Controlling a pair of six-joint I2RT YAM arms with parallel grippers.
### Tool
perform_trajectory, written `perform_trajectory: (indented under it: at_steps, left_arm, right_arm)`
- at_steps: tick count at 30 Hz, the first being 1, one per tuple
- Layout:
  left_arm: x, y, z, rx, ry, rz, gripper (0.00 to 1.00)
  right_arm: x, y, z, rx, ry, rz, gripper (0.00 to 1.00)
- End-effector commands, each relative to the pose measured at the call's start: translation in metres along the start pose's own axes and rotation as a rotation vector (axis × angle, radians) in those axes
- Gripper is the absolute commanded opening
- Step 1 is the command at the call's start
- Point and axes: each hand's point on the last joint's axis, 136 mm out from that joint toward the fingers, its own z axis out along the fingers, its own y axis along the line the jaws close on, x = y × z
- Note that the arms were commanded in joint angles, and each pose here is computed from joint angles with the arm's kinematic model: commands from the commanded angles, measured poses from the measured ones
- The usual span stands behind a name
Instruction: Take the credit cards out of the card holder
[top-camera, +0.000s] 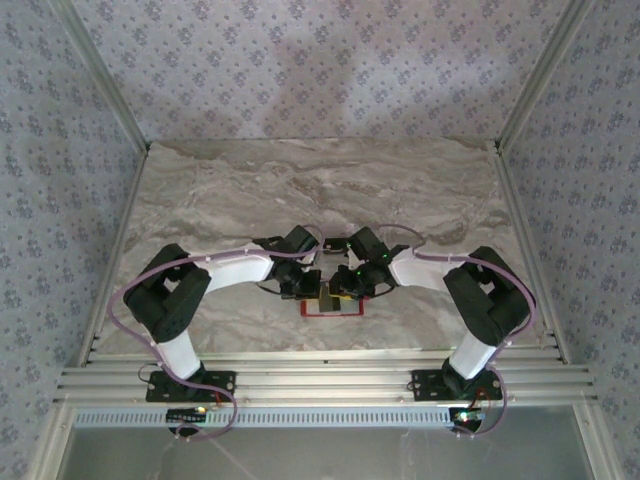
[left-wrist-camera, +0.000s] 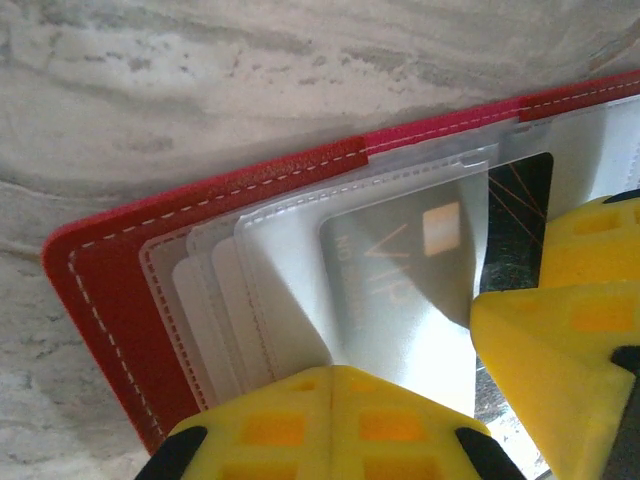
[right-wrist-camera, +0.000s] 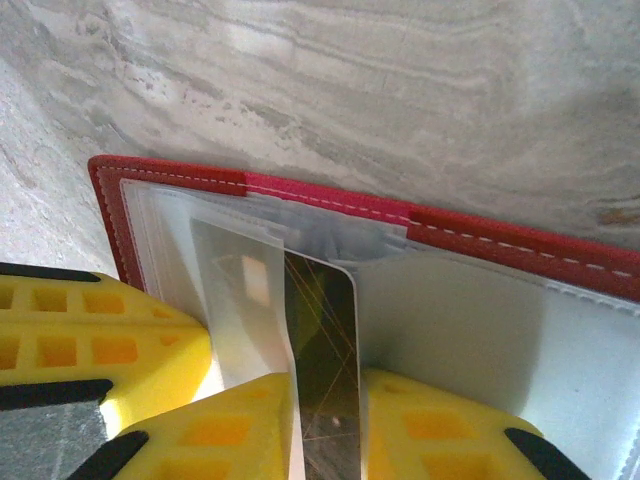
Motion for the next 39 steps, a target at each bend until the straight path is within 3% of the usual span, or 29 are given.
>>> perform_trajectory:
  at_steps: [1, 11, 22, 33, 39]
  left_arm:
    - [0.026, 0.037, 0.019, -0.132, 0.09, -0.016, 0.07]
    - [0.025, 0.04, 0.013, -0.156, 0.073, -0.013, 0.07]
    - [0.023, 0.038, 0.005, -0.157, 0.052, -0.013, 0.07]
    - [0.021, 0.034, 0.002, -0.142, 0.036, -0.014, 0.07]
    - [0.019, 0.033, -0.004, -0.14, 0.014, -0.014, 0.09]
  right_arm:
    - [0.002, 0.005, -0.003, -0.053, -0.006, 0.018, 0.22]
    - [-0.001, -0.001, -0.025, -0.035, -0.07, 0.016, 0.1]
    - [0.0, -0.024, -0.05, 0.141, -0.098, -0.001, 0.08]
    - [-0.001, -0.009, -0.035, 0.128, -0.052, -0.037, 0.11]
    - [-0.004, -0.011, -0.053, 0.17, -0.092, -0.06, 0.06]
